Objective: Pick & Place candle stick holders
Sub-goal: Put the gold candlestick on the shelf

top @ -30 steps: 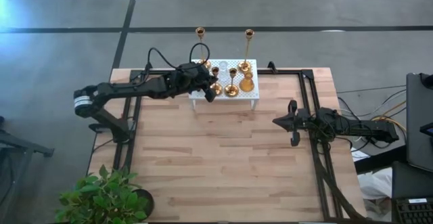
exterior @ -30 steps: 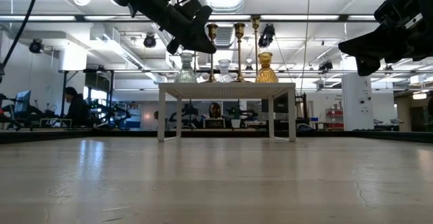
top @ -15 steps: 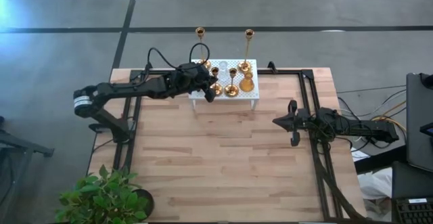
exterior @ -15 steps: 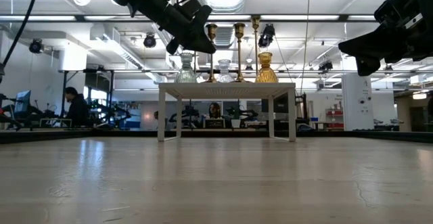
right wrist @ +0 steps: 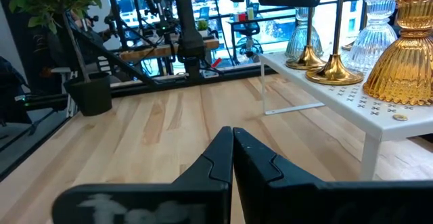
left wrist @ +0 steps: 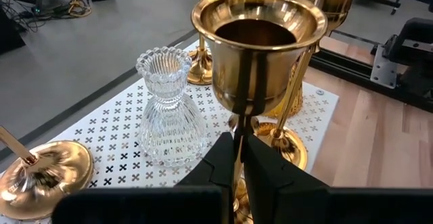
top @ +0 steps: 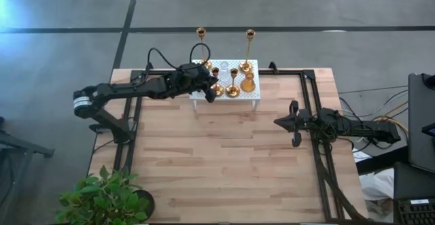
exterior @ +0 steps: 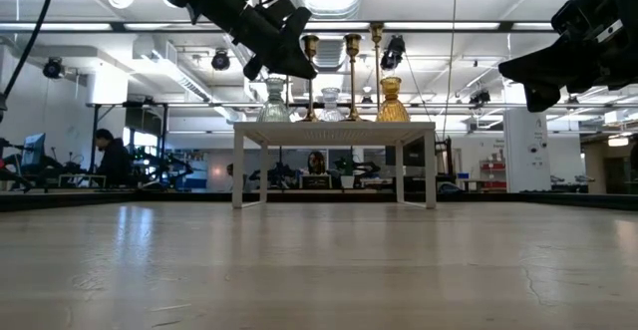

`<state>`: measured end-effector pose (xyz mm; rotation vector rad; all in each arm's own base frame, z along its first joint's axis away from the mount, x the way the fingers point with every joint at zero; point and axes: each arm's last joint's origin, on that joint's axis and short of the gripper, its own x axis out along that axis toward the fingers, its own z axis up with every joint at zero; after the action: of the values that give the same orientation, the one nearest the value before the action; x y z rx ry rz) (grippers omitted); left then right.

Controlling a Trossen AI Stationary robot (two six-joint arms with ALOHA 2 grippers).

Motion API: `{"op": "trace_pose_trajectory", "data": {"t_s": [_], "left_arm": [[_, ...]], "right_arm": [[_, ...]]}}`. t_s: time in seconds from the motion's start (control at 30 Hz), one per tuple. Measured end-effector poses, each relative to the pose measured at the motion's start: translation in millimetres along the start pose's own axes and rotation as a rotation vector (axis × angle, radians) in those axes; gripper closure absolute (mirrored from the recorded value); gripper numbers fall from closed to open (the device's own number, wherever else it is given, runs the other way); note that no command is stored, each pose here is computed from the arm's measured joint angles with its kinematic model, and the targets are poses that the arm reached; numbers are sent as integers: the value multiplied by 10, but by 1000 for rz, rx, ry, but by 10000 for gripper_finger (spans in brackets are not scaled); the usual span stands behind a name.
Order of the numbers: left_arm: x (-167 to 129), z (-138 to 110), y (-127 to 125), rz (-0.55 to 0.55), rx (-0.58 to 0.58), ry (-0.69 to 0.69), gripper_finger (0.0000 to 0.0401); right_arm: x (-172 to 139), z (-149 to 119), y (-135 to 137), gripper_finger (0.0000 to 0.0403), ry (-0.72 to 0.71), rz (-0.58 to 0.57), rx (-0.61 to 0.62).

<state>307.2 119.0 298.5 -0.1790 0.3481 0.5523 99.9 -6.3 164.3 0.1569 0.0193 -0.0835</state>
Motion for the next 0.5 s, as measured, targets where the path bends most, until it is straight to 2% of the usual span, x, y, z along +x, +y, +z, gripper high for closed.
{"op": "trace_pose_trajectory", "data": {"t_s": [0.5], "left_arm": [[-2, -20, 2, 4, 3, 20, 378]], "right_arm": [[0, 0, 0, 394, 0, 0, 0]]}}
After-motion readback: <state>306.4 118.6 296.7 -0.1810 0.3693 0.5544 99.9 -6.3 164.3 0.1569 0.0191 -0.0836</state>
